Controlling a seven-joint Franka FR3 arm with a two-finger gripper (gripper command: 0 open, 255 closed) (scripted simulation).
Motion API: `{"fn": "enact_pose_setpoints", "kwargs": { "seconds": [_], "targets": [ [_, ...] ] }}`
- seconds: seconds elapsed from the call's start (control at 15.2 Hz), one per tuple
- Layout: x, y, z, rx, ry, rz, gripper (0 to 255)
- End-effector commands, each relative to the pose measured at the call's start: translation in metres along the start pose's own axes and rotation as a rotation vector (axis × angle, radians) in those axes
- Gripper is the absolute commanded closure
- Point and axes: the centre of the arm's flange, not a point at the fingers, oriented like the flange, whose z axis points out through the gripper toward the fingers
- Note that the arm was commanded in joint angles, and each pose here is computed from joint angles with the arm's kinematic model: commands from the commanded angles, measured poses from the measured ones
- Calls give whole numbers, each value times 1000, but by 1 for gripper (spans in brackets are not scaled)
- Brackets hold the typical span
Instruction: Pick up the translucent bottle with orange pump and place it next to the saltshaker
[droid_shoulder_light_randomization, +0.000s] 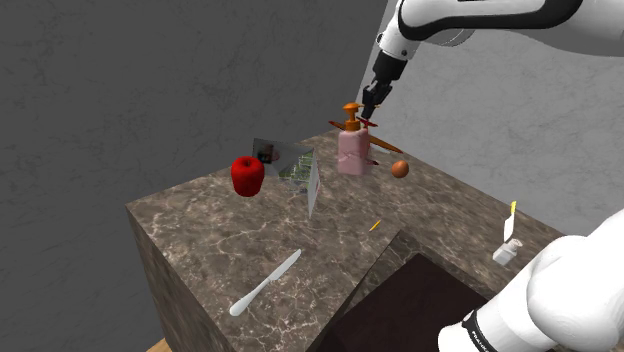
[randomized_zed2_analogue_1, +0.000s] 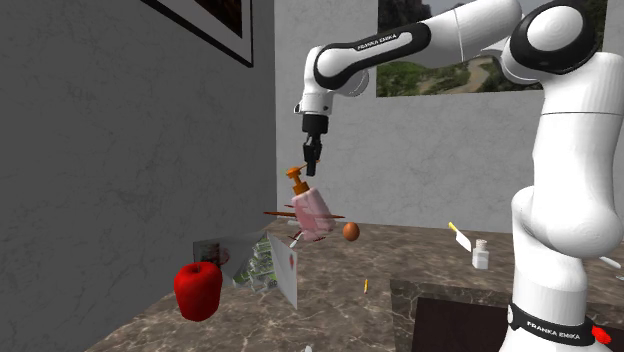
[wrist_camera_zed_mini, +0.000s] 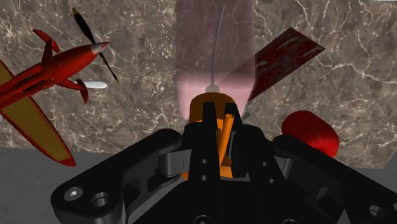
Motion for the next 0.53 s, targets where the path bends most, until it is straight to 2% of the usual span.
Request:
{"fn": "enact_pose_setpoints", "kwargs": {
  "seconds": [0.0,0.46],
  "targets": [
    [1,0,-11,0,0,0,255],
    [4,1,-48,0,0,0,255]
  ]
}}
